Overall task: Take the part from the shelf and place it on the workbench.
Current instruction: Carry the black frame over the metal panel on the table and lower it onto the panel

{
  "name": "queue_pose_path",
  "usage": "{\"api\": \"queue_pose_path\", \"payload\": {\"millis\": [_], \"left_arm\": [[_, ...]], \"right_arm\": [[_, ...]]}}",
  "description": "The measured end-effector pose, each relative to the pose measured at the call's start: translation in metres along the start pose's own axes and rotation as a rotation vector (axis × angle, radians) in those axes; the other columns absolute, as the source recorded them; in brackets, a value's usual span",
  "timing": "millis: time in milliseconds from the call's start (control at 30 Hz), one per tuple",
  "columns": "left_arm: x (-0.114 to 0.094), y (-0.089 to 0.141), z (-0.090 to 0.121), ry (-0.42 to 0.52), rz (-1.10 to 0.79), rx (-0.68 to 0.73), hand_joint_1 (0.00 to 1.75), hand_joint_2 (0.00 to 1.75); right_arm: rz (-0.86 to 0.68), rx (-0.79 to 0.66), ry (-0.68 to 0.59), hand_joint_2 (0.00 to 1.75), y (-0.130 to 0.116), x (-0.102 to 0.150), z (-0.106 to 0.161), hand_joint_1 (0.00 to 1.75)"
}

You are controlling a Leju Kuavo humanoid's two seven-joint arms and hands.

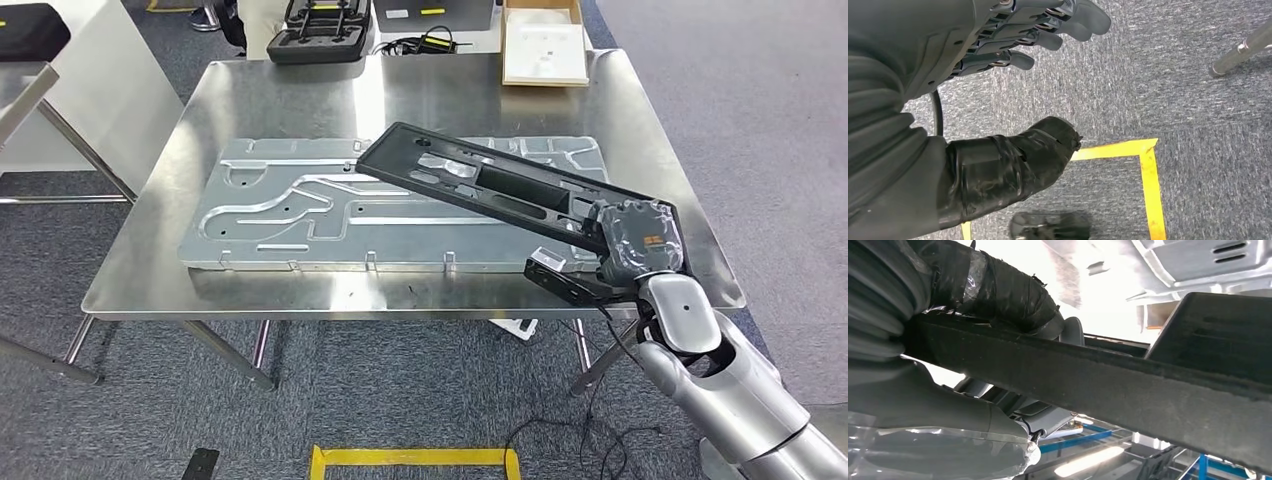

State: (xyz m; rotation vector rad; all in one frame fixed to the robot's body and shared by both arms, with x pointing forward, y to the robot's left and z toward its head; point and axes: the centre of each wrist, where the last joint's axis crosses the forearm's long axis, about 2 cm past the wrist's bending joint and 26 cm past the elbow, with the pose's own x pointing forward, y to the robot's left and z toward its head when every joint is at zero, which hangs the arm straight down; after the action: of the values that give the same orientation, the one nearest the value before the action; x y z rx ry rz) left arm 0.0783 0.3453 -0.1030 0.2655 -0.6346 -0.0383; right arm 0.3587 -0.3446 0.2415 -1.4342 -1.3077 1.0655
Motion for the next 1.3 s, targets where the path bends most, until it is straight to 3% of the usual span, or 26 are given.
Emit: {"api": "queue_pose_path", "payload": {"millis": [667, 933, 1067, 1167, 1300], "left_arm": [[0.001, 0.003, -0.001, 0.019, -0.005, 0.016, 0.0, 1.75], [-0.001, 0.003, 0.0, 0.016, 0.025, -0.046, 0.0, 1.75], [-0.001, 0.004, -0.001, 0.003, 0.027, -0.05, 0.0, 1.75], [0.0, 0.005, -0.001, -0.007, 0.028, -0.041, 0.0, 1.75], [-0.001, 0.004, -0.001, -0.014, 0.048, -0.039, 0.0, 0.0]], "right_arm": [[-0.02, 0.047, -0.018, 1.75, 0.012, 0.004, 0.006, 1.75], [-0.016, 0.102, -0.02, 1.75, 0.017, 0.005, 0.007, 1.75], [-0.014, 0.137, -0.012, 0.0, 0.022, 0.003, 0.008, 0.0], [-0.018, 0.159, 0.002, 0.0, 0.024, 0.002, 0.008, 0.0], [-0.013, 0.173, 0.01, 0.0, 0.027, -0.001, 0.01, 0.0]]}}
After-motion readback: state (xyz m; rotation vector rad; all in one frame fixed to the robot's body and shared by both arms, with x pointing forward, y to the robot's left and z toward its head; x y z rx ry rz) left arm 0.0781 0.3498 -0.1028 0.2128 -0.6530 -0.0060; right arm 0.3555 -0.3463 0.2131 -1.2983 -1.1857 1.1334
